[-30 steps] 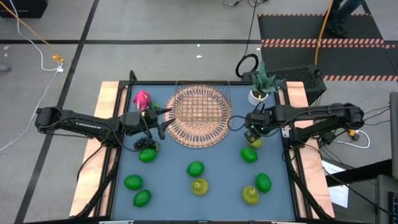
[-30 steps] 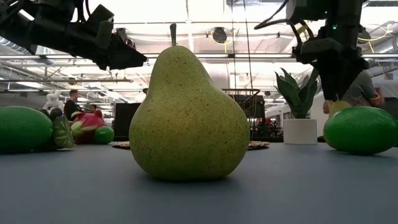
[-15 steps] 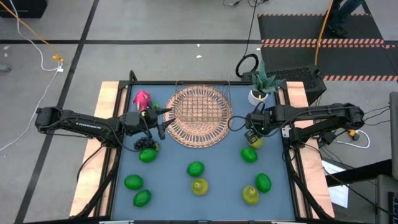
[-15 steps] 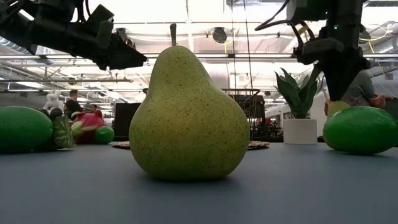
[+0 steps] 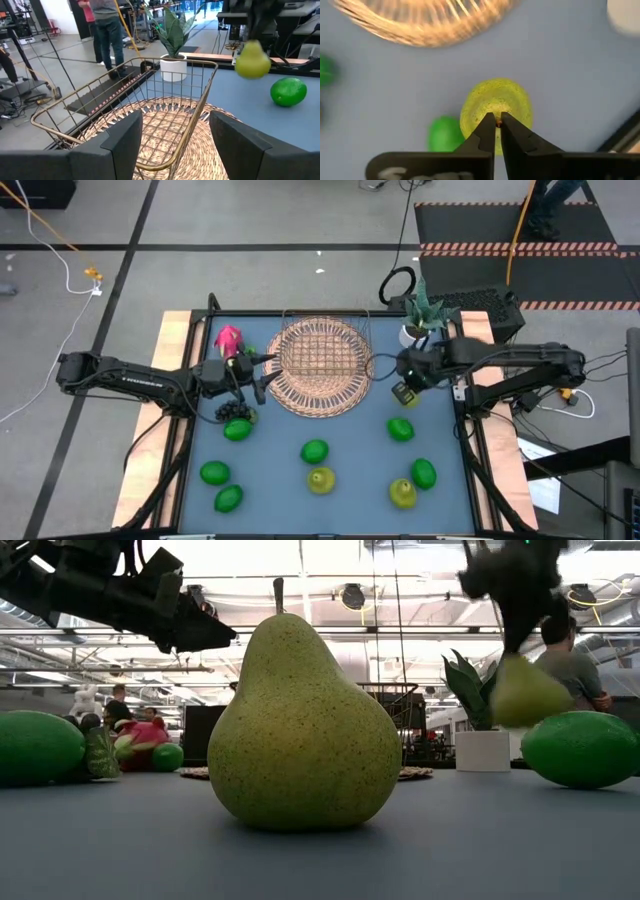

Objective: Build produce basket
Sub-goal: Put the green pear into the wire basket

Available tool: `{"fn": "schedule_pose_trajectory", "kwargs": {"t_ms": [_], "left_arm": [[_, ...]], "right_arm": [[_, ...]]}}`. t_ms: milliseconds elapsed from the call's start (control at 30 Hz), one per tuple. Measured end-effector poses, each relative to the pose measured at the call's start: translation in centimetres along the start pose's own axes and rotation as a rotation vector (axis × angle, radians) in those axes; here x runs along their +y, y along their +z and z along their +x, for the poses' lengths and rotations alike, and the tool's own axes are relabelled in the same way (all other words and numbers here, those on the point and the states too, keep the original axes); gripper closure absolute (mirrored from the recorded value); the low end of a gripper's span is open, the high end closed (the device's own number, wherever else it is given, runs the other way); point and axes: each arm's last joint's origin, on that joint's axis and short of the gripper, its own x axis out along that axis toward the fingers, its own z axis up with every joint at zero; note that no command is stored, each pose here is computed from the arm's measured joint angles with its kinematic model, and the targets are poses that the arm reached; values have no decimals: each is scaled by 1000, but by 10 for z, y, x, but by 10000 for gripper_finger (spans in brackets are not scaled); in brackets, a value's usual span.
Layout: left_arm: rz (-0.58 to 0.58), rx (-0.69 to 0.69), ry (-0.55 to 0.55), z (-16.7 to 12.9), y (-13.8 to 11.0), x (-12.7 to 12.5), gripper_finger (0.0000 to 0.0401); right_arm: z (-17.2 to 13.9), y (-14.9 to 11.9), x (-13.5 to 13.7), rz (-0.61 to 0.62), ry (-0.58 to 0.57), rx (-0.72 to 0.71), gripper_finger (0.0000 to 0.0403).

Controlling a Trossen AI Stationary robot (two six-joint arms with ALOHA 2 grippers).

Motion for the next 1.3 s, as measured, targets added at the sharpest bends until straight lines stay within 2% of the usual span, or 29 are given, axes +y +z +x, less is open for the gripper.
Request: {"fn": "schedule_pose_trajectory", "kwargs": {"t_ms": [167,300,400,500,667,833,1033,1200,1300], "left_arm": [[6,13,0,0,-1,0,169],[14,5,0,0,-1,0,169],[10,-7,0,0,1,0,169],[10,-26,1,0,3,0,169],[52,-58,2,0,6,0,169],[111,-62,2,0,6,0,169],[121,-61,2,0,6,0,169],[123,-36,0,0,4,0,169],[117,-20,-2,0,2,0,169]], "right_arm": [[-66,25,3,-27,122,-234,400],[-106,48,-5,-36,149,-428,400],[-121,70,-11,-42,126,-495,400],[-121,99,-11,-86,124,-487,400],[-94,157,4,-205,141,-418,400],[-44,198,18,-328,75,-307,401],[21,223,31,-417,30,-184,400],[61,232,39,-442,18,-139,400],[74,230,39,-447,-8,-120,399]]}}
